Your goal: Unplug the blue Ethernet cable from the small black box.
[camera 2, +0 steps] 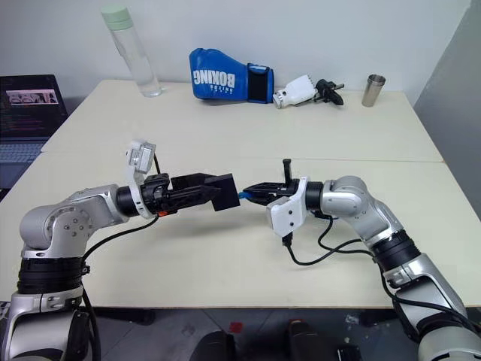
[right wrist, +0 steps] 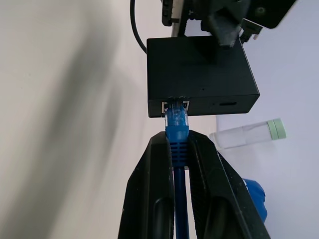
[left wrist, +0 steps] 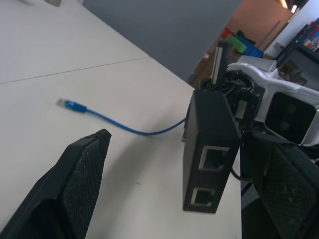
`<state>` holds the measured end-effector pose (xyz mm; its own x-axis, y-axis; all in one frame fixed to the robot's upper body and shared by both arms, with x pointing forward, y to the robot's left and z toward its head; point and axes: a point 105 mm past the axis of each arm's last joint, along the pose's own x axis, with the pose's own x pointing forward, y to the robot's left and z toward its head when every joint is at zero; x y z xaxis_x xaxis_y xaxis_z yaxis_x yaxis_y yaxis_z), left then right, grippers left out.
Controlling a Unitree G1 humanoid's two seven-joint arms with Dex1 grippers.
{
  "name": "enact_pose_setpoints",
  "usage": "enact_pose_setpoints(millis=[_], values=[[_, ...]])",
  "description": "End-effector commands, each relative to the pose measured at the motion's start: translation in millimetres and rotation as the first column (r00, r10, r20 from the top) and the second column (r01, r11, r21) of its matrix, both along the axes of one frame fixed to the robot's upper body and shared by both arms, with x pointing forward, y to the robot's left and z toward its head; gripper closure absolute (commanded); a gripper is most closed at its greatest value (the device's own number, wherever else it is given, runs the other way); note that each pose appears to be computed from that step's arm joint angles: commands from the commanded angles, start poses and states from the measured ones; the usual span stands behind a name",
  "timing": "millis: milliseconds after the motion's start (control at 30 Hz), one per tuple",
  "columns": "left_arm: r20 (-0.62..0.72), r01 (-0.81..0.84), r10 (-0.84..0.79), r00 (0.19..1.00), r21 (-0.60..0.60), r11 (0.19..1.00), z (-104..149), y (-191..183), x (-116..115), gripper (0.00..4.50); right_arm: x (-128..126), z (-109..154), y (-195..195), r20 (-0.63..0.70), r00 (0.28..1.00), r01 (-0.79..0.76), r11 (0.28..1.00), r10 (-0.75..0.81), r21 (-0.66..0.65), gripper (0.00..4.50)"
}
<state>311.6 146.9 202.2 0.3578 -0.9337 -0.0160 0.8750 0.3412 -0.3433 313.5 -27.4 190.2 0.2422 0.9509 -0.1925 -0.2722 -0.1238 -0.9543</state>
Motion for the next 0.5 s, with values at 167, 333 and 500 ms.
enact_pose_setpoints(millis=[167, 333, 500], values=[[0.055, 0.025, -0.025, 0.998, -0.002, 1.000, 11.9, -2.8, -7.4, 0.00, 2.3, 12.2, 0.2, -0.004, 1.000, -0.001, 1.000, 0.001, 0.028, 4.38], [0.046, 0.013, -0.014, 0.999, 0.021, 1.000, 4.7, -0.9, -6.3, 0.00, 5.4, 14.0, -1.5, -0.040, 0.999, 0.020, 0.999, -0.018, 0.050, 4.38], [0.020, 0.003, -0.003, 1.000, 0.010, 1.000, -2.7, -1.9, -3.6, 0.00, 6.8, 16.0, -1.5, -0.049, 0.999, 0.025, 0.998, -0.022, 0.056, 4.38]])
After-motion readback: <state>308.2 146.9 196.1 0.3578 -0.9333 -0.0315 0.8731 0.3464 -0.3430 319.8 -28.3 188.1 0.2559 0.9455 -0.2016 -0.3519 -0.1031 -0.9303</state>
